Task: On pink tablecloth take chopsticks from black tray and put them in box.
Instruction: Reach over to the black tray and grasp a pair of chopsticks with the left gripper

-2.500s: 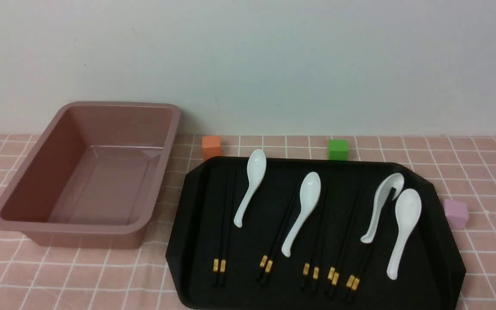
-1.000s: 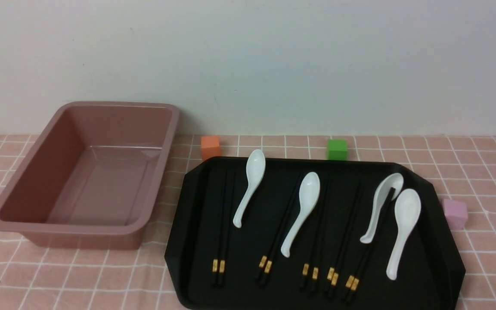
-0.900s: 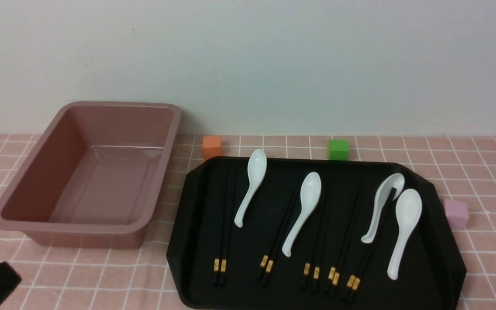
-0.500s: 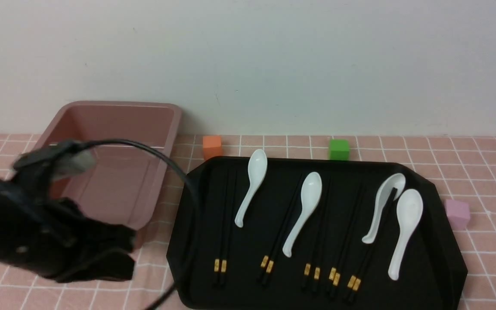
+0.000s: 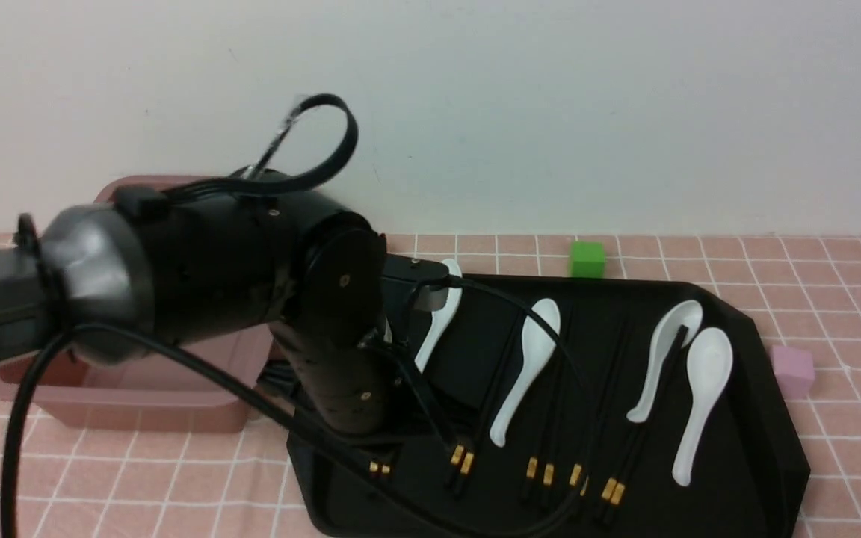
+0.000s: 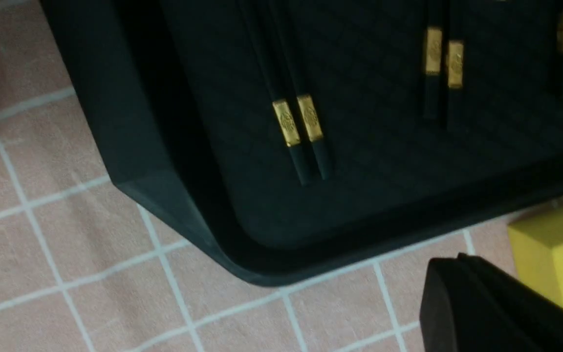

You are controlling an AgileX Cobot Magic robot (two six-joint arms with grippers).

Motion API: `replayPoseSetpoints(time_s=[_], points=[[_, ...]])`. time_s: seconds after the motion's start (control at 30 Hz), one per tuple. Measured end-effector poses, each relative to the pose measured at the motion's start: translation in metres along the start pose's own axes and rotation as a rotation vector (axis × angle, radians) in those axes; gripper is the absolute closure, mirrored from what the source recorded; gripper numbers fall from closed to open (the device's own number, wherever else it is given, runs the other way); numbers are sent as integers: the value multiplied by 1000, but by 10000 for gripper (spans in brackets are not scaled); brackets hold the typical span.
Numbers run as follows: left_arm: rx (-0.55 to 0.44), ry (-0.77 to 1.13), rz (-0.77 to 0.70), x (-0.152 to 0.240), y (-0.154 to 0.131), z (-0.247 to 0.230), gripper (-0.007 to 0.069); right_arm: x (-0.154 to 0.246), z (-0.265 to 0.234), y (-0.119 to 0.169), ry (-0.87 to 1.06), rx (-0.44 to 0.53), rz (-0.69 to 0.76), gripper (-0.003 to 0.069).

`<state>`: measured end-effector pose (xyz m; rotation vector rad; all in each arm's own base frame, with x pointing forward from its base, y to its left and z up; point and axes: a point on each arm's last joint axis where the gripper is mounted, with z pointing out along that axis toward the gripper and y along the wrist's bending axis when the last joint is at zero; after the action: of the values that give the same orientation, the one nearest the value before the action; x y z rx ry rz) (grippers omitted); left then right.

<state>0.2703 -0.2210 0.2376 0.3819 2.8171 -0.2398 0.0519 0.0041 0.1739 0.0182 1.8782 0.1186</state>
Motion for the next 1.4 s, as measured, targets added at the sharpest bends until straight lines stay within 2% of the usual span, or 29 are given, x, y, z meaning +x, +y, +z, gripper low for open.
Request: replayPoseSetpoints(time_s=[0.17, 0.23, 0.33, 0.53, 0.67, 0.9, 1.17, 1.33, 1.4], points=[[-29, -1, -38, -18, 13, 18, 634, 0, 0, 0, 0, 0, 0, 419], [-35, 6, -54, -23, 17, 25, 608, 0, 0, 0, 0, 0, 0, 419], [-34, 28, -97, -31, 24, 40, 508, 0, 0, 0, 0, 0, 0, 419], [-10, 84, -150, -38, 21, 69, 291, 0, 0, 0, 0, 0, 0, 419], [-27, 93, -164, -42, 21, 81, 228, 0, 0, 0, 0, 0, 0, 419], [-80, 82, -181, -45, 25, 100, 225, 0, 0, 0, 0, 0, 0, 419], [-97, 90, -195, -47, 26, 104, 240, 0, 0, 0, 0, 0, 0, 419], [-112, 100, -210, -46, 27, 105, 337, 0, 0, 0, 0, 0, 0, 419], [-122, 95, -231, -46, 28, 105, 417, 0, 0, 0, 0, 0, 0, 419]])
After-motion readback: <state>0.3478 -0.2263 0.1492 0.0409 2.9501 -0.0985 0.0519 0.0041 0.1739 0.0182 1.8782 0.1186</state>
